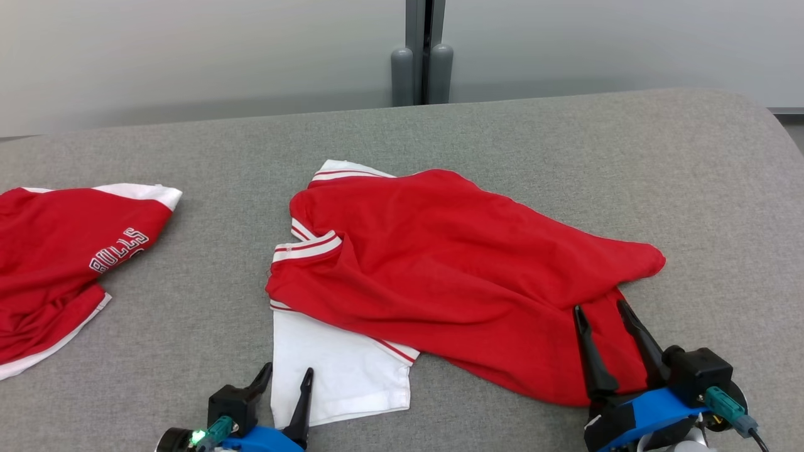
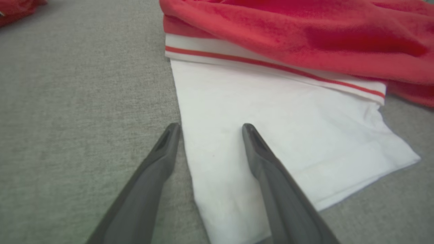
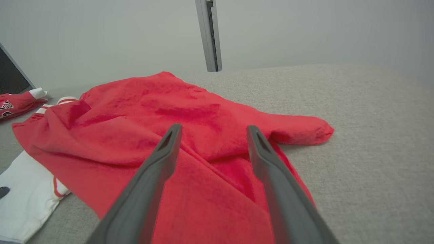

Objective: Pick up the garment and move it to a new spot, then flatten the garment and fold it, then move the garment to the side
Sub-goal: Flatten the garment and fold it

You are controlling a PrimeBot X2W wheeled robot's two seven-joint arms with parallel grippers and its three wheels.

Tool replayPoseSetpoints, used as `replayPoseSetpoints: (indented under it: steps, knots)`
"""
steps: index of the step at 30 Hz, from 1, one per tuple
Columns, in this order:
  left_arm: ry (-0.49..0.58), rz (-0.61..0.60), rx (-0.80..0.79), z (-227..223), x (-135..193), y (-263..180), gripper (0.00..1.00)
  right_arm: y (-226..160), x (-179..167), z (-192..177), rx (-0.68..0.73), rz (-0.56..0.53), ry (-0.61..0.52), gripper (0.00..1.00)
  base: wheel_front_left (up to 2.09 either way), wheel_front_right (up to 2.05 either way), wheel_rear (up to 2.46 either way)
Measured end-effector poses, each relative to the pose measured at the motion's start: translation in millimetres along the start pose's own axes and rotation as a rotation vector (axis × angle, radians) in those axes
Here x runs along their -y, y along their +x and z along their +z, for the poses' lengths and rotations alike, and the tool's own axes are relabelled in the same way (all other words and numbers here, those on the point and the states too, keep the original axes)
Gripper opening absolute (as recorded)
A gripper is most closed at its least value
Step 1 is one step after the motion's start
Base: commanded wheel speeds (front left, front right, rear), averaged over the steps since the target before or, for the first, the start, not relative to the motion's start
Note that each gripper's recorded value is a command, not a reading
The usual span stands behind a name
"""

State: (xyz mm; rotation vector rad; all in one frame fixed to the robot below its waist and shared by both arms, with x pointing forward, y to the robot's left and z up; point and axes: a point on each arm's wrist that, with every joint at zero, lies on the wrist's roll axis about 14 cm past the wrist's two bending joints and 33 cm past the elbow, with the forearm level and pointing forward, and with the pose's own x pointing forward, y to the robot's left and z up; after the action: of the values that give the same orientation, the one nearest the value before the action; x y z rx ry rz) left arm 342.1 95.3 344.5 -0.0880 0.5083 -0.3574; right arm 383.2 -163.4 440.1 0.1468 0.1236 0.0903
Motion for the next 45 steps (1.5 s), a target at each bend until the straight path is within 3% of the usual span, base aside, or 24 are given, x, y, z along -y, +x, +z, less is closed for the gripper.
replayPoseSetpoints:
  steps: [1, 2, 3, 9, 18, 28, 29, 30, 41, 45]
  knots:
    - [-0.003, -0.007, -0.001, -0.1, 1.2, 0.7, 0.75, 0.0, 0.1, -0.2, -0.001, 0.000, 0.000, 1.00, 0.00, 0.00, 0.00]
    - [-0.019, -0.006, 0.002, 0.5, 2.0, 1.3, 0.20, 0.0, 0.3, -0.3, -0.001, -0.001, 0.001, 1.00, 0.00, 0.00, 0.00]
    - [-0.028, -0.009, 0.003, 0.7, 3.5, 1.7, 0.00, 0.1, 0.3, -0.4, -0.001, -0.001, 0.001, 1.00, 0.00, 0.00, 0.00]
    - [-0.079, 0.015, 0.047, 10.0, 0.4, -1.1, 0.00, 2.2, -2.7, 1.6, 0.005, 0.008, 0.003, 1.00, 0.00, 0.00, 0.00]
    - [-0.136, 0.165, 0.149, 25.0, -36.6, -35.3, 0.00, 7.4, -17.4, 2.8, 0.009, 0.052, 0.002, 1.00, 0.00, 0.00, 0.00]
    - [-0.198, 0.305, 0.090, -0.7, -62.3, -79.5, 0.00, 12.9, -27.6, -1.4, -0.004, 0.083, -0.004, 1.00, 0.00, 0.00, 0.00]
    - [-0.199, 0.305, 0.081, -3.1, -62.0, -81.2, 0.29, 13.0, -28.1, -2.0, -0.006, 0.085, -0.004, 1.00, 0.00, 0.00, 0.00]
    - [-0.198, 0.305, 0.087, -1.6, -62.0, -81.9, 1.00, 13.0, -28.3, -2.5, -0.008, 0.086, -0.004, 1.00, 0.00, 0.00, 0.00]
    - [-0.140, 0.275, 0.327, 64.9, -58.0, -67.4, 1.00, 5.3, -12.5, 2.2, 0.005, 0.039, -0.013, 1.00, 0.00, 0.00, 0.00]
    - [-0.085, 0.292, 0.490, 119.5, -62.6, -68.6, 1.00, 0.1, 3.5, 5.8, 0.016, -0.010, -0.019, 1.00, 0.00, 0.00, 0.00]
